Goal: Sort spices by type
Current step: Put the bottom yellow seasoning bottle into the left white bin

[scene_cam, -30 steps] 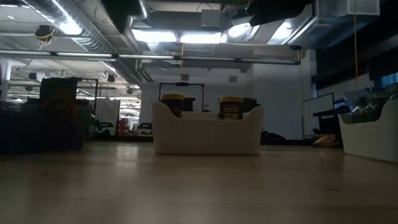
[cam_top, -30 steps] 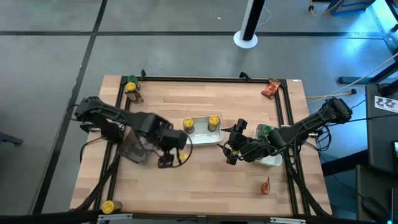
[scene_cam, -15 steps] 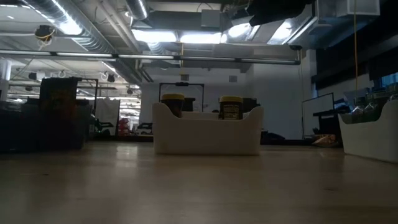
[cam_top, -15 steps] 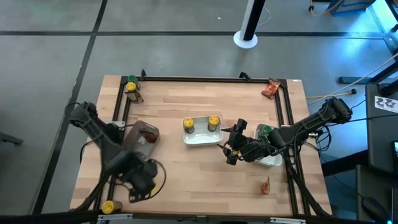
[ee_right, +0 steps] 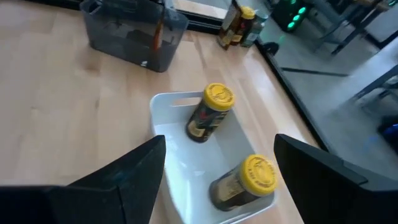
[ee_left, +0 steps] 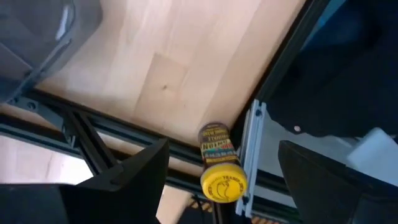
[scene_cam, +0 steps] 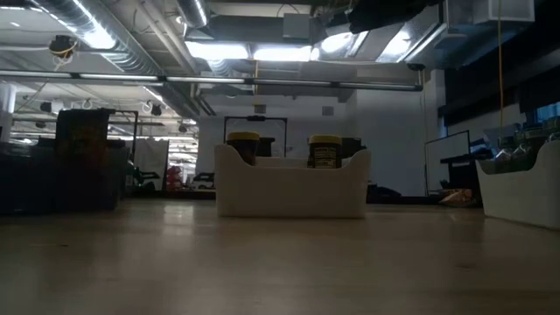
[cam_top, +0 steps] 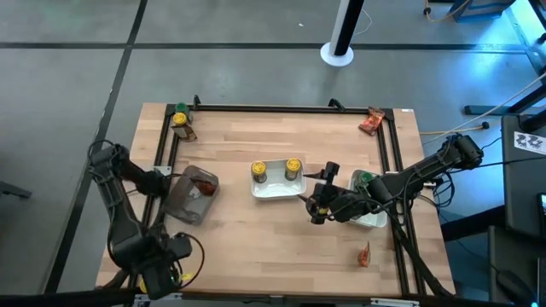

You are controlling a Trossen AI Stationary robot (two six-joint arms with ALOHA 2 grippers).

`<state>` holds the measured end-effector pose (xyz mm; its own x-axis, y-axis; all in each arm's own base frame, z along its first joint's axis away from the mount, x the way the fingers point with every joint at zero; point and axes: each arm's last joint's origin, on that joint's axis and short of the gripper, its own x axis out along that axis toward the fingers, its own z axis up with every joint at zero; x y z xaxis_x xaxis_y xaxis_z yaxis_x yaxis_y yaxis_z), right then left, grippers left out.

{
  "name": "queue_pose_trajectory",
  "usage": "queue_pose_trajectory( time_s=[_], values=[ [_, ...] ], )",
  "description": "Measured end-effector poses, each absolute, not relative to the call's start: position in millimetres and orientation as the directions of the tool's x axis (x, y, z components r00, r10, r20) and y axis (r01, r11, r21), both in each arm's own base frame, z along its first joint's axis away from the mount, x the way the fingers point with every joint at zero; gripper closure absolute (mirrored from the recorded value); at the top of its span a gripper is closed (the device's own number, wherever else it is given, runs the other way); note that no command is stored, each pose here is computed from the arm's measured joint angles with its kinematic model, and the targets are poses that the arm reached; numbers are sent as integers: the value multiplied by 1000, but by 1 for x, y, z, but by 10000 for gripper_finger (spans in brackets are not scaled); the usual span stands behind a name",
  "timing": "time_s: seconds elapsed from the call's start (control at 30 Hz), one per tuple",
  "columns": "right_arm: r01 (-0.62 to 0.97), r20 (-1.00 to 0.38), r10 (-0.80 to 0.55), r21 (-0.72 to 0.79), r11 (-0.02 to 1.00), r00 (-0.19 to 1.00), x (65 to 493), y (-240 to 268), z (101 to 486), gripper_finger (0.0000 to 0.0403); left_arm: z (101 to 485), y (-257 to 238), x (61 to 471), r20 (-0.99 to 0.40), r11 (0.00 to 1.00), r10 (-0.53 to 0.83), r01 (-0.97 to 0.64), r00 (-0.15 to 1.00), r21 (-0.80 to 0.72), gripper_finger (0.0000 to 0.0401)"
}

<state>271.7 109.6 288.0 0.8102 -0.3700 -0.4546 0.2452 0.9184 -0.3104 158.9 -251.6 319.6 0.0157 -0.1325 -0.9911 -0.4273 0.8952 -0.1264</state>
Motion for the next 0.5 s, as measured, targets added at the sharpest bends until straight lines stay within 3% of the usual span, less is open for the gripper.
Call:
queue_pose_trajectory(
  time_s=[0.3,0.5],
  values=[
    [245,-400,-406,-396,885,821,274,110,293,104,295,-275,156,-997,944,-69,-325,-24,-58,116],
    [235,-388,-403,-412,881,829,275,110,294,104,285,-294,149,-986,943,-140,-316,-90,-105,116]
  ],
)
